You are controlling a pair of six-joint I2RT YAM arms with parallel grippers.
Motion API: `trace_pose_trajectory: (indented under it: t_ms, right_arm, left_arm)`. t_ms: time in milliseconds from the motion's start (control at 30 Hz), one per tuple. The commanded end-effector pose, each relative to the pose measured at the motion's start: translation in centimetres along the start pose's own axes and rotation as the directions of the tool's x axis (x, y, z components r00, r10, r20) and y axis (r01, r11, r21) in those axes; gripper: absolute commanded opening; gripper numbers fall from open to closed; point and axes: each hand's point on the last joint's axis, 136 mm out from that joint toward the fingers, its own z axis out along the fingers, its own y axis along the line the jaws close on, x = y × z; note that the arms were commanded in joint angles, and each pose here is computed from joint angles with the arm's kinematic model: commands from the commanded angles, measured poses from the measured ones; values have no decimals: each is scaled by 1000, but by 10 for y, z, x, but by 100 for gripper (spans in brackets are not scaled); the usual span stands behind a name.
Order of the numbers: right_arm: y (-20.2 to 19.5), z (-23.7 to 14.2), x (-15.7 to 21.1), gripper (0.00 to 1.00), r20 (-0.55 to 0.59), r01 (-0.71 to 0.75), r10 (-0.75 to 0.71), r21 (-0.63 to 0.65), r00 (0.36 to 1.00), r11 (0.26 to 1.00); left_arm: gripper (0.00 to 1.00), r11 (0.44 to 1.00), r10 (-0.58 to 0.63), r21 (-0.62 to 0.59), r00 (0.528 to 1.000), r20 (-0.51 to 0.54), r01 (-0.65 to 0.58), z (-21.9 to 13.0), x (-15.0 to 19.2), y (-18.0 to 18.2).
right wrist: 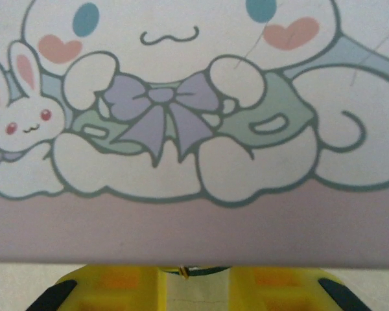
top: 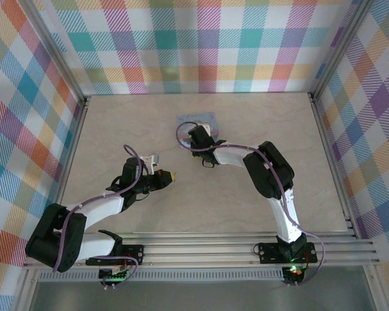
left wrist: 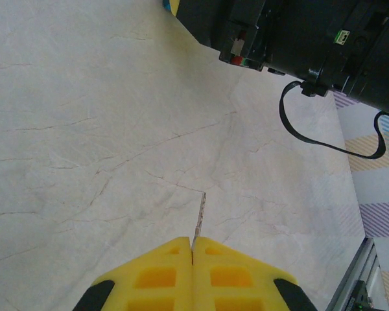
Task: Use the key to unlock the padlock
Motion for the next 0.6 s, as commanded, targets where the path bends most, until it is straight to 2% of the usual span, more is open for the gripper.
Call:
trace_pose_trajectory:
  t_ms: [0,267,433,567]
  right_arm:
    - [3,-11,15,16,-47,21,-23,-47,999,999]
    - [7,-32,30,5,-110,44,-58,-123,992,991]
    - [6,-49,39,1,-152,33,-57,-158,987,987]
    - [11,-62,51,0,-222,-7,-39,-202,974,979]
  left_arm:
    - [0,999,40,27,999,-5,-40,-5,2,-3]
    - [0,997,51,56,999,-16,-50,-7,7,-8]
    - [0,995,61,76,998,-14,-60,-10,9,-12]
    - [0,972,153,175,988,26,-155,-16,10,-30]
